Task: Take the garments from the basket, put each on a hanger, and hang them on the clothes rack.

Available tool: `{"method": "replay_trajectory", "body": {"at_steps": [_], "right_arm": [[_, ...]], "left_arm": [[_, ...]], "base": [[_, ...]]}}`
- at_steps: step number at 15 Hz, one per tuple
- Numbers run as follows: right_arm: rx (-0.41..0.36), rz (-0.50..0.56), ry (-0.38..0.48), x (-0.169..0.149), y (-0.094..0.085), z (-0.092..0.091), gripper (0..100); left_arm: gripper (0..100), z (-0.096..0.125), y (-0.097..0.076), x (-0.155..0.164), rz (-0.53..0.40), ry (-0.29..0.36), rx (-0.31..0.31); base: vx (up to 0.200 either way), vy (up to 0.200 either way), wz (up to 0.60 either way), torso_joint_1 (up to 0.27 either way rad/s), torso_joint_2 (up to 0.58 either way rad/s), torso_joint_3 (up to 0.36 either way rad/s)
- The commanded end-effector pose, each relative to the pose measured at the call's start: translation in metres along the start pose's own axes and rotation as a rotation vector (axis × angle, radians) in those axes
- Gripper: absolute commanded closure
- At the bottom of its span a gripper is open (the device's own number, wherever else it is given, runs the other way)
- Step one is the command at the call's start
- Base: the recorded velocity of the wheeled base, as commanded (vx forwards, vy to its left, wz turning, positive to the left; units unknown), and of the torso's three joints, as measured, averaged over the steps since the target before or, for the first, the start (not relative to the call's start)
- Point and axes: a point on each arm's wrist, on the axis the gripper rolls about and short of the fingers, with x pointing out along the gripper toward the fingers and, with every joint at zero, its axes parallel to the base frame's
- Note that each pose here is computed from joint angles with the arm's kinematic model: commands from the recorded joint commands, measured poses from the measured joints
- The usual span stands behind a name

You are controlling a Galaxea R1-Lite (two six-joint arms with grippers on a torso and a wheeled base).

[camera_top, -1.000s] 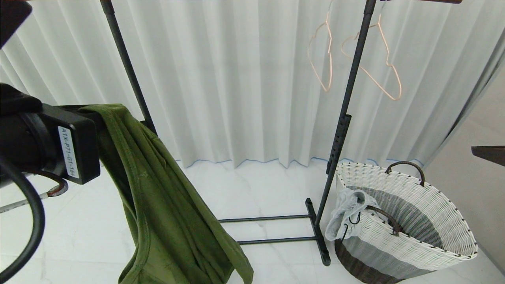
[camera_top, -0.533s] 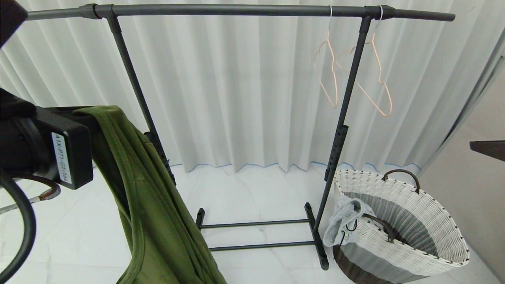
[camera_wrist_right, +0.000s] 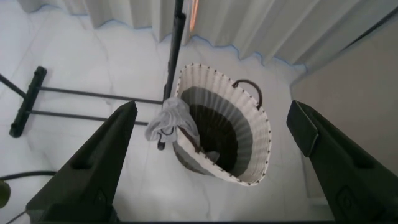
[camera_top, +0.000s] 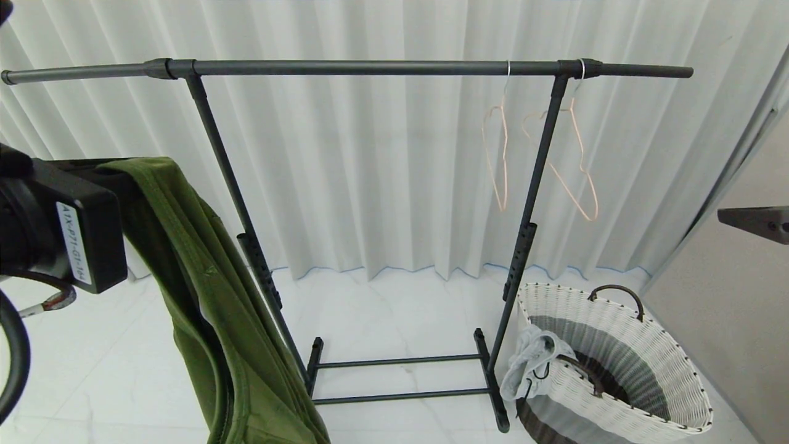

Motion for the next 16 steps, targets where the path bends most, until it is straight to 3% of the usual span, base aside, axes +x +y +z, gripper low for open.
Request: {"method": "replay_trajectory", "body": {"at_steps": [1,5,9,16], "right_arm": [[-0.002,-0.006,0.015,0.006,0.000,0.000,0],[-0.001,-0.033,0.029,0.012,-0.003,-0.001,0],[0.008,-0.048,0.008,0.031,-0.002,0.003,0],[-0.007,-0.045,0.029,0.054,0.003,0.003,0]], "left_arm": [[100,-0.001,-0.002,0.002,-0.016,0.002,0.005],[100,-0.001,-0.003,0.002,-0.048,-0.003,0.008],[100,-0.003,-0.004,0.003,-0.048,0.003,0.010],[100,-0.009,-0.007,0.004,-0.054,0.024,0.019]], "base": [[0.000,0.000,0.00,0.237,-0.51,-0.281],[0.000,0.000,0.00,0.228,-0.50,-0.269],[0.000,0.000,0.00,0.053,-0.10,-0.060],[0.200,0.000,0.00,0.008,-0.01,-0.004]]}}
